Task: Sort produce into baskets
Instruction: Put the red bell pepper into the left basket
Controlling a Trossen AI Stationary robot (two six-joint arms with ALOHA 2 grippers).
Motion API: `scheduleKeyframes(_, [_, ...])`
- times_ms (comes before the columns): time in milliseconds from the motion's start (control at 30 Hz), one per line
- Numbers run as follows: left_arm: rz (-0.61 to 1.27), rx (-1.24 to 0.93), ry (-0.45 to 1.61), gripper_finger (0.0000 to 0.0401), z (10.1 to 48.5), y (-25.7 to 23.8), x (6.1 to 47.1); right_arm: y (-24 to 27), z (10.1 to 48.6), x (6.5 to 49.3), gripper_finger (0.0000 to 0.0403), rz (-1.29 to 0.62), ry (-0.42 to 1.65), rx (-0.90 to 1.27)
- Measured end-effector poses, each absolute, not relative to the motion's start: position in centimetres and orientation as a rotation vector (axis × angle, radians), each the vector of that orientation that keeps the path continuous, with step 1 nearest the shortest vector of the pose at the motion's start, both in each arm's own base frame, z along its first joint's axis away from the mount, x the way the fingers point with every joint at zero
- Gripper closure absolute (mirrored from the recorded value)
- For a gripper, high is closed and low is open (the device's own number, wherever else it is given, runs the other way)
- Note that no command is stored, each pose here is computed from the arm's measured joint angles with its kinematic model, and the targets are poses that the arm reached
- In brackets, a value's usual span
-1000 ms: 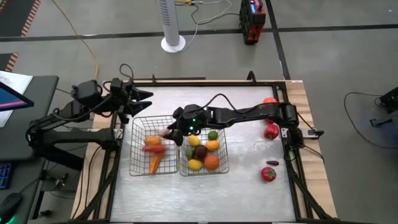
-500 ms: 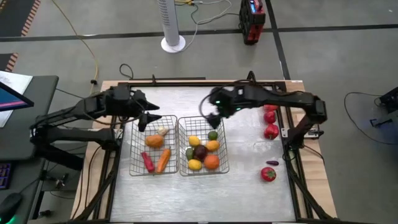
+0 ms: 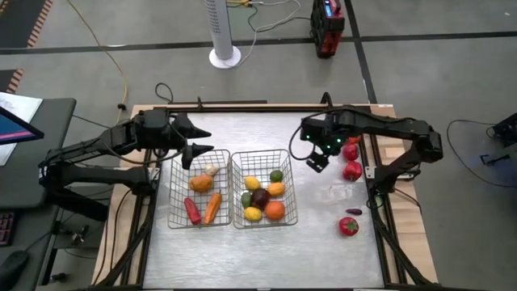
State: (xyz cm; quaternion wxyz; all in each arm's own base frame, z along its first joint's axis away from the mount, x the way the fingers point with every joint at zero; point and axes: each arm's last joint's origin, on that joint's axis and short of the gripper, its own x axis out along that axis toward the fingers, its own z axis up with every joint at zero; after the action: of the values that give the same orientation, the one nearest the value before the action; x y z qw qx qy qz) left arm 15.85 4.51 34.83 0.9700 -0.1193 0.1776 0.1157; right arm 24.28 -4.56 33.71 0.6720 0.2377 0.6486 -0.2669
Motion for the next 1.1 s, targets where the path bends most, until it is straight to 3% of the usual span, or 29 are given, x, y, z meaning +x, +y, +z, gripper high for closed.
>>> scheduleKeyframes(433, [0.252, -0.253, 0.360, 0.0167, 34.8, 4.5, 15.8, -4.8, 24.1, 18.2, 0.0090, -0.705, 1.848, 0.603])
scheduleKeyframes(600, [0.279, -0.249, 0.358, 0.0167, 34.8, 4.6, 15.8, -5.0, 21.8, 16.9, 0.0070, -0.737, 1.932, 0.625])
scheduleKeyframes(867, [0.315, -0.242, 0.355, 0.0167, 34.8, 4.7, 15.8, -5.9, 20.9, 16.5, 0.0021, -0.773, 1.915, 0.564])
scheduleKeyframes(1100, [0.339, -0.239, 0.351, 0.0167, 34.8, 4.8, 15.8, -7.1, 19.7, 17.6, 0.0018, -0.786, 1.810, 0.589])
